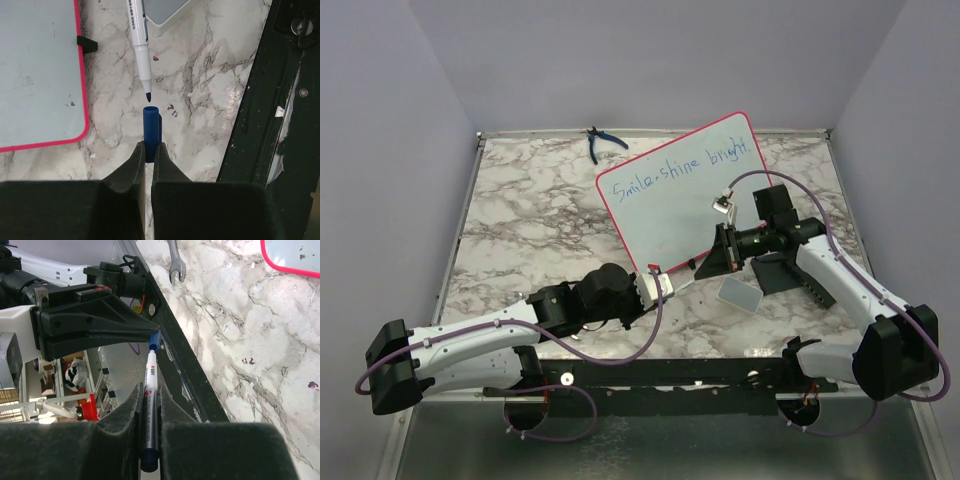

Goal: Write a sentence on the whiteboard
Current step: Close the whiteboard marker at the center of the board.

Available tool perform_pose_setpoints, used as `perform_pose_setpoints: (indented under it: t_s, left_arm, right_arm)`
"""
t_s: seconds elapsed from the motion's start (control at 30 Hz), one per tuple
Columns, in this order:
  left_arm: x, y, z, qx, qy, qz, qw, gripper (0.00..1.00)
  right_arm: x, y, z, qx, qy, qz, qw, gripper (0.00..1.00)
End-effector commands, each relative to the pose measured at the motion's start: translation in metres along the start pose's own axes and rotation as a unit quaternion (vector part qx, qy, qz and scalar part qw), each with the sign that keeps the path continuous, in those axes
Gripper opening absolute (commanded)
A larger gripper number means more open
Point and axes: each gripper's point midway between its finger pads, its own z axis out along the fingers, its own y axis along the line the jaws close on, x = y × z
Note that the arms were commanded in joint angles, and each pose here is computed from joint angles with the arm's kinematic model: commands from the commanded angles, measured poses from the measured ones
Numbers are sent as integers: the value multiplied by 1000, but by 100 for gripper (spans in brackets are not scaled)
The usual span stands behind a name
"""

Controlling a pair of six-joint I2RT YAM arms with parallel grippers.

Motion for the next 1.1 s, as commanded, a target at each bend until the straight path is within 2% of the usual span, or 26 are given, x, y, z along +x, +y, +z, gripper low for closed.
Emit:
perform_pose_setpoints:
  t_s: [0.0,1.07]
  left_arm:
    - [-2,-3,1,5,-6,-2,1000,0]
    - [-7,-5,2,12,-13,-6,1000,0]
  right_arm:
    - [-3,1,1,6,6,-5,1000,1]
    - [-1,-2,7,5,15,-3,1000,1]
